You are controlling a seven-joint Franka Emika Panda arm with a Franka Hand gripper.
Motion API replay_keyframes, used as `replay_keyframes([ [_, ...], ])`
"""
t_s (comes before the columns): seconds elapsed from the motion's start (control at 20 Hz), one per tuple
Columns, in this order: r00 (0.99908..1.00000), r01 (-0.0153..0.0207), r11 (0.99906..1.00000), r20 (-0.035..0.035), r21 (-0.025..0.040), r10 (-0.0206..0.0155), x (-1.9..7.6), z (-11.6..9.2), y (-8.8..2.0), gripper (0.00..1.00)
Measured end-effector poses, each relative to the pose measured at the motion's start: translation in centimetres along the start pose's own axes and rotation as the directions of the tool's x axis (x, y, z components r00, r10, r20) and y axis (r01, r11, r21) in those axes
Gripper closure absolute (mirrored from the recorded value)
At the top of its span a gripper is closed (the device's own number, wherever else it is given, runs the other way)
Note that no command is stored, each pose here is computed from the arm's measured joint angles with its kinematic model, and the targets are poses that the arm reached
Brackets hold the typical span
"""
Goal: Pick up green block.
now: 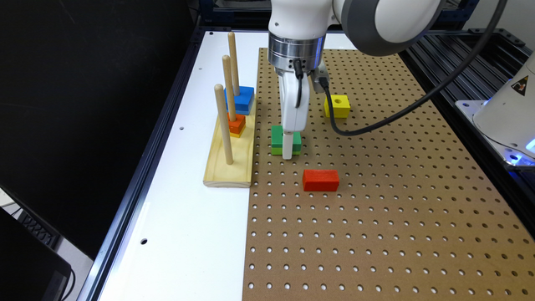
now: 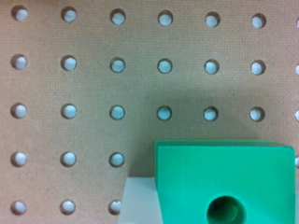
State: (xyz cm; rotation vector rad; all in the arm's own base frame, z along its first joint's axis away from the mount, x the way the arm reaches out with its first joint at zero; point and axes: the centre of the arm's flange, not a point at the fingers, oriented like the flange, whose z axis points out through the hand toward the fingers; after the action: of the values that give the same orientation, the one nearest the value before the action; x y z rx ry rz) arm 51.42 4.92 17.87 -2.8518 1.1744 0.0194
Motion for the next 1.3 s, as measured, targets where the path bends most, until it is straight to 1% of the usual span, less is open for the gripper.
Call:
replay_keyframes([
  [0.3,1.000000,-0.0001,1.000000,0.0001,-0.0001,0.0001,0.00,0.0,0.0,1.00],
  [0.4,0.999999,-0.0003,1.000000,-0.0010,0.0007,0.0003,0.03,-0.1,0.0,1.00],
  [0.5,0.999983,0.0003,0.999992,-0.0058,0.0040,-0.0003,0.09,-0.6,-0.1,1.00],
  [0.6,0.999946,0.0017,0.999987,-0.0103,0.0048,-0.0016,0.15,-1.6,-0.2,1.00],
  [0.7,0.999904,0.0033,0.999990,-0.0134,0.0028,-0.0033,0.18,-2.8,-0.3,1.00],
  [0.8,0.999887,0.0049,0.999987,-0.0143,-0.0012,-0.0049,0.14,-3.9,-0.3,1.00],
  [0.9,0.999888,0.0058,0.999974,-0.0138,-0.0043,-0.0058,0.09,-4.5,-0.3,1.00],
  [1.0,0.999889,0.0062,0.999969,-0.0135,-0.0047,-0.0063,0.07,-4.5,-0.3,1.00],
  [1.05,0.999842,0.0068,0.999975,-0.0164,-0.0022,-0.0068,0.08,-4.7,-0.4,1.00],
  [1.1,0.999763,0.0078,0.999970,-0.0203,0.0000,-0.0078,0.09,-5.3,-0.5,1.00],
  [1.15,0.999685,0.0091,0.999958,-0.0234,-0.0008,-0.0091,0.06,-6.3,-0.5,1.00],
  [1.25,0.999576,0.0115,0.999907,-0.0267,-0.0073,-0.0117,-0.13,-8.5,-0.5,1.00],
  [1.3,0.999547,0.0125,0.999866,-0.0272,-0.0106,-0.0128,-0.25,-9.4,-0.5,1.00],
])
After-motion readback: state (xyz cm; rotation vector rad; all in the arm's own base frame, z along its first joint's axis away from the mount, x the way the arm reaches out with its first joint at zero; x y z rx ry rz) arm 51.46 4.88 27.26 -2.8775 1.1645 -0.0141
